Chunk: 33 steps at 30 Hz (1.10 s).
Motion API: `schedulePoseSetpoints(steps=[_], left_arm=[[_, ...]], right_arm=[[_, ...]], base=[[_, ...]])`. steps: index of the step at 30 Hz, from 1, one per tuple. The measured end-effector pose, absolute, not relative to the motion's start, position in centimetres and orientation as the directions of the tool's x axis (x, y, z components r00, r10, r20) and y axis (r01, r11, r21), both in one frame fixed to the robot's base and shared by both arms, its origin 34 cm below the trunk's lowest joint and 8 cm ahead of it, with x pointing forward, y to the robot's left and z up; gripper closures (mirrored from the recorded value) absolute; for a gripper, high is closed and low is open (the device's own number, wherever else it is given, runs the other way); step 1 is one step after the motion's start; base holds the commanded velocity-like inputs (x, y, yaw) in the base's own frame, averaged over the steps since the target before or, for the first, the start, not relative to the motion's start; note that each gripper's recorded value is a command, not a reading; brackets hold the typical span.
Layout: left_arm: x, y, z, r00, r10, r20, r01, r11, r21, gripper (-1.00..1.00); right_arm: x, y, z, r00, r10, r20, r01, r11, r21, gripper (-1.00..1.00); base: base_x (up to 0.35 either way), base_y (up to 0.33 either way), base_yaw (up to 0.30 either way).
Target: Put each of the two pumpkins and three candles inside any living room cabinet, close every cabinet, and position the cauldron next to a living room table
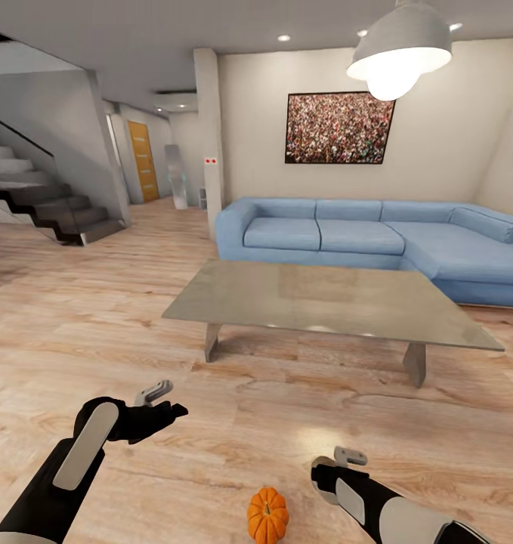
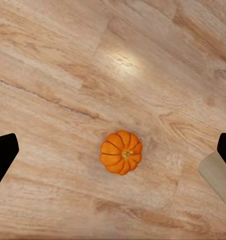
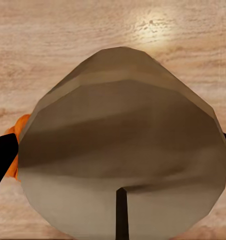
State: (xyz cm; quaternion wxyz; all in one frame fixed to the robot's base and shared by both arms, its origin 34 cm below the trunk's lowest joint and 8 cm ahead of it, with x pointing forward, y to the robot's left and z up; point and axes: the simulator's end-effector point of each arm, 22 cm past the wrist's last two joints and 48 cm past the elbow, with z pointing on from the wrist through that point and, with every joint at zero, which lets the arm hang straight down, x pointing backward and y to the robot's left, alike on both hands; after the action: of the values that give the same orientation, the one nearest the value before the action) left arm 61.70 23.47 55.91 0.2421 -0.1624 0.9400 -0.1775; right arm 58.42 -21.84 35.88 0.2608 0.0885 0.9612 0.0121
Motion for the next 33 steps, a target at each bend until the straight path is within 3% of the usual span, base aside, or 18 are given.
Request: schedulePoseSetpoints(steps=[33], left_arm=[[63.1,23.7,62.5,-0.832,-0.395,-0.391,-0.226,0.883,-0.411,-1.0]], right_arm=[[59.5,-21.5,42.4,-0.854,0.175,-0.49,0.161,0.984,0.072,1.0]], base=[[0.0,0.0,0.0]])
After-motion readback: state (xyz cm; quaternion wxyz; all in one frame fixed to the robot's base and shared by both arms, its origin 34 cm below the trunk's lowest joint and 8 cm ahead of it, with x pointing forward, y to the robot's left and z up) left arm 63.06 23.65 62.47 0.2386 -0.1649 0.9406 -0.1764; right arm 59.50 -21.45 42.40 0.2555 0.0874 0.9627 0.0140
